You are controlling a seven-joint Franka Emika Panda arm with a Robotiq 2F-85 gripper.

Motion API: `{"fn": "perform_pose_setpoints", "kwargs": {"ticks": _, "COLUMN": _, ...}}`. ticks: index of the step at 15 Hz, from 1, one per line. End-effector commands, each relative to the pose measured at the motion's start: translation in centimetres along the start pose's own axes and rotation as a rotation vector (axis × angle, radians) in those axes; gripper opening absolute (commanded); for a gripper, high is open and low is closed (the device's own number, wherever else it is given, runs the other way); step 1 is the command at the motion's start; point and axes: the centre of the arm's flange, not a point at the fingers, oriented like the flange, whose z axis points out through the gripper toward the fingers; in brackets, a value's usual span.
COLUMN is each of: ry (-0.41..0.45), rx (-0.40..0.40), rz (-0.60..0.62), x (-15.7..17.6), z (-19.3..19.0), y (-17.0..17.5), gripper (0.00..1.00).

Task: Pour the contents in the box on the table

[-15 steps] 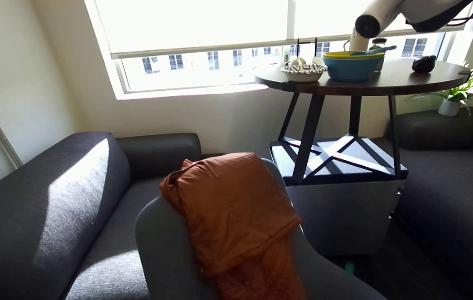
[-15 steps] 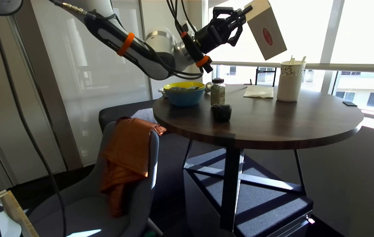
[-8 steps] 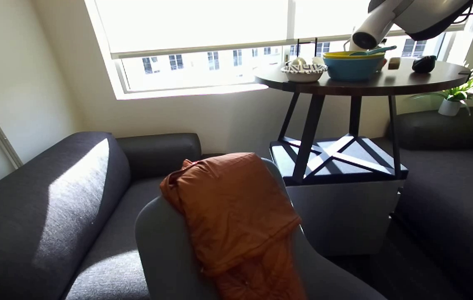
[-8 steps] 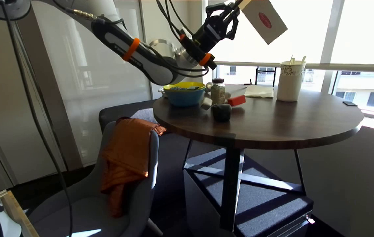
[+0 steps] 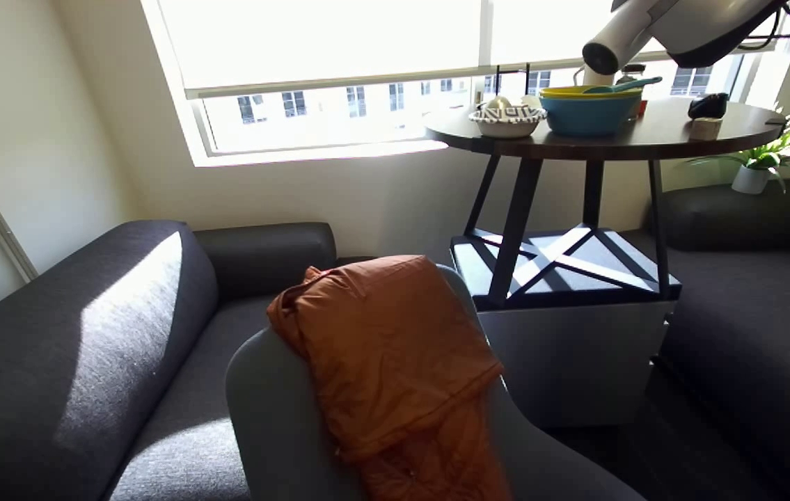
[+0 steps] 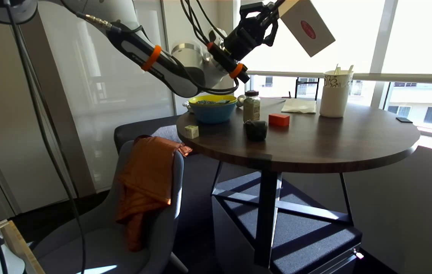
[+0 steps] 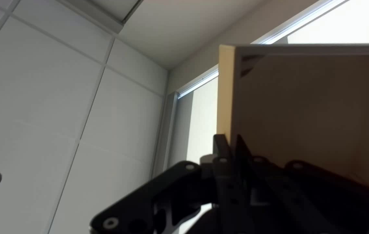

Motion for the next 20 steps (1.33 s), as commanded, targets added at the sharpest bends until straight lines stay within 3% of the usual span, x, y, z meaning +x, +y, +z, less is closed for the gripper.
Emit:
{"fn": "perform_pose_setpoints", "kwargs": {"ticks": 1, "ry": -0.178, "rx": 0.084, "rz": 0.046, "x": 1.4, "z": 3.9, "y": 1.4, "gripper": 0.02}}
{"fn": "perform_pose_setpoints", "kwargs": {"ticks": 10, "ry": -0.604, "rx": 0.297, "rz": 0.193, "x": 1.0, "z": 14.8, "y": 4.6, "gripper": 0.02}}
{"fn": "perform_pose_setpoints", "kwargs": {"ticks": 20, "ry": -1.134, "rx": 0.536, "rz": 0.394, "x": -1.0, "z": 17.0, "y": 3.5, "gripper": 0.02}}
